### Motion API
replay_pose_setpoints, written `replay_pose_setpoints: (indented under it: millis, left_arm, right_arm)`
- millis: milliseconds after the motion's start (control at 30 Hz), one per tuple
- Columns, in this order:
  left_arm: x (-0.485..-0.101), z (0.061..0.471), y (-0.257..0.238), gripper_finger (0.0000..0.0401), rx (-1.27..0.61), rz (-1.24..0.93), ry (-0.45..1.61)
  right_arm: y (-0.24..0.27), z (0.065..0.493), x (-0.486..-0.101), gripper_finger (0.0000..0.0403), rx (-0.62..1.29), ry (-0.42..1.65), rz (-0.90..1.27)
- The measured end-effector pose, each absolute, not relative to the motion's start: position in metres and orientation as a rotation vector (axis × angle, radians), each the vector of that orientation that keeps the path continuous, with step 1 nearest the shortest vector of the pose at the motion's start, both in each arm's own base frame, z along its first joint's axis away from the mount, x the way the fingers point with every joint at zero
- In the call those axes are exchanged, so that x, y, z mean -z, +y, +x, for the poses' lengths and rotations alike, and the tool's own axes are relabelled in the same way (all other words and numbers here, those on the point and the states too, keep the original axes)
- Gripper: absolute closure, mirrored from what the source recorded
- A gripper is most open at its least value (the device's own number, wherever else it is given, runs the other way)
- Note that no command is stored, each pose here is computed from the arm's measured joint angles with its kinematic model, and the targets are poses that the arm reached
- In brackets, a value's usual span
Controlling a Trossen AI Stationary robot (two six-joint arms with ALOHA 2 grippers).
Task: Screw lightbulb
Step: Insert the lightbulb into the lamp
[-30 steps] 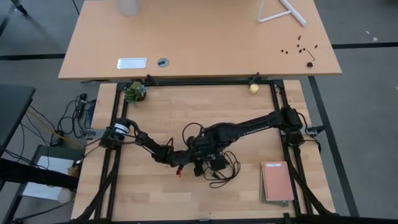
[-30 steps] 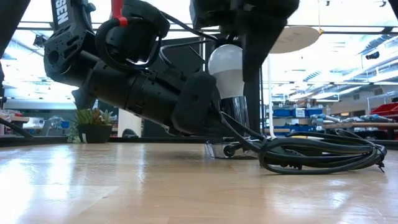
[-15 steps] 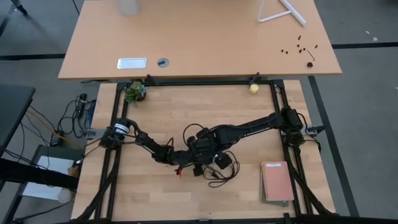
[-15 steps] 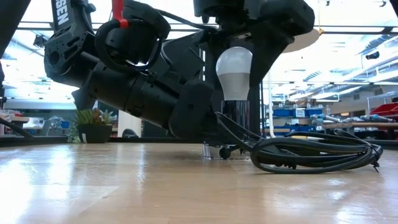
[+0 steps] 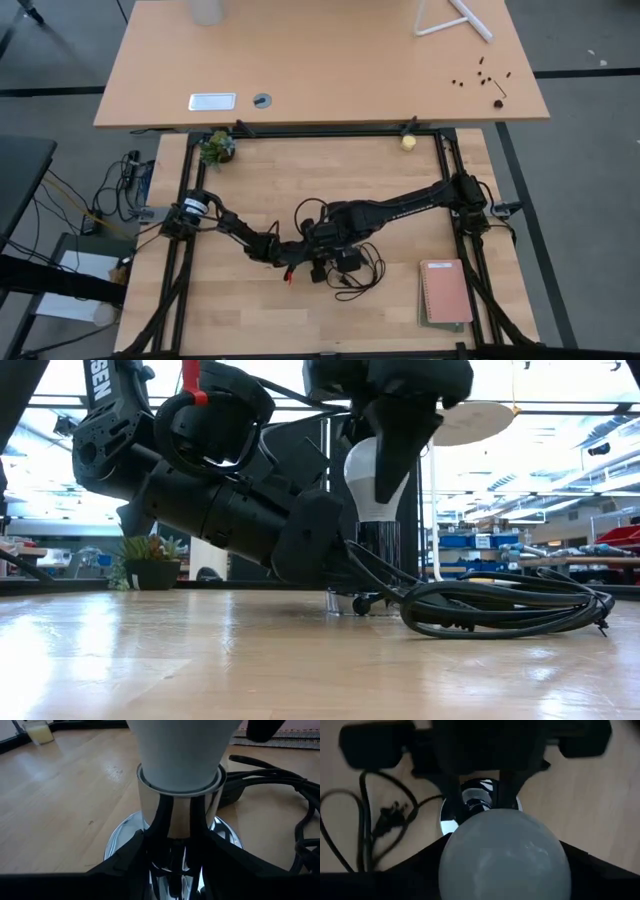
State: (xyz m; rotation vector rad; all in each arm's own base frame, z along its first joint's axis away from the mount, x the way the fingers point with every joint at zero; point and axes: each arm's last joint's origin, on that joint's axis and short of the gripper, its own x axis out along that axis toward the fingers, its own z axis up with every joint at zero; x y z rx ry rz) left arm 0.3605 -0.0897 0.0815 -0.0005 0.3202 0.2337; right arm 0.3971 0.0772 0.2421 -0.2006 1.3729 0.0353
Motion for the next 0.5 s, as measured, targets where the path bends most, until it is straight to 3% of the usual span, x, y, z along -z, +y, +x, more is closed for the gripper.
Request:
replay_pose_setpoints:
  millis: [200,500]
  left_arm:
    - [-0.0815,0.3607,-0.0900,0.0217,-0.225,-0.006,0.321]
    - [-0.0821,0.3608,-0.0906,0.0217,-0.227,-0.029,0.312]
  right_arm:
    - [0.0775,0.3965,-0.2417,0.0144,0.106,1.378,0.013]
    - [0.0777,0.3994,-0.2418,0.0103,0.468,1.311,0.577]
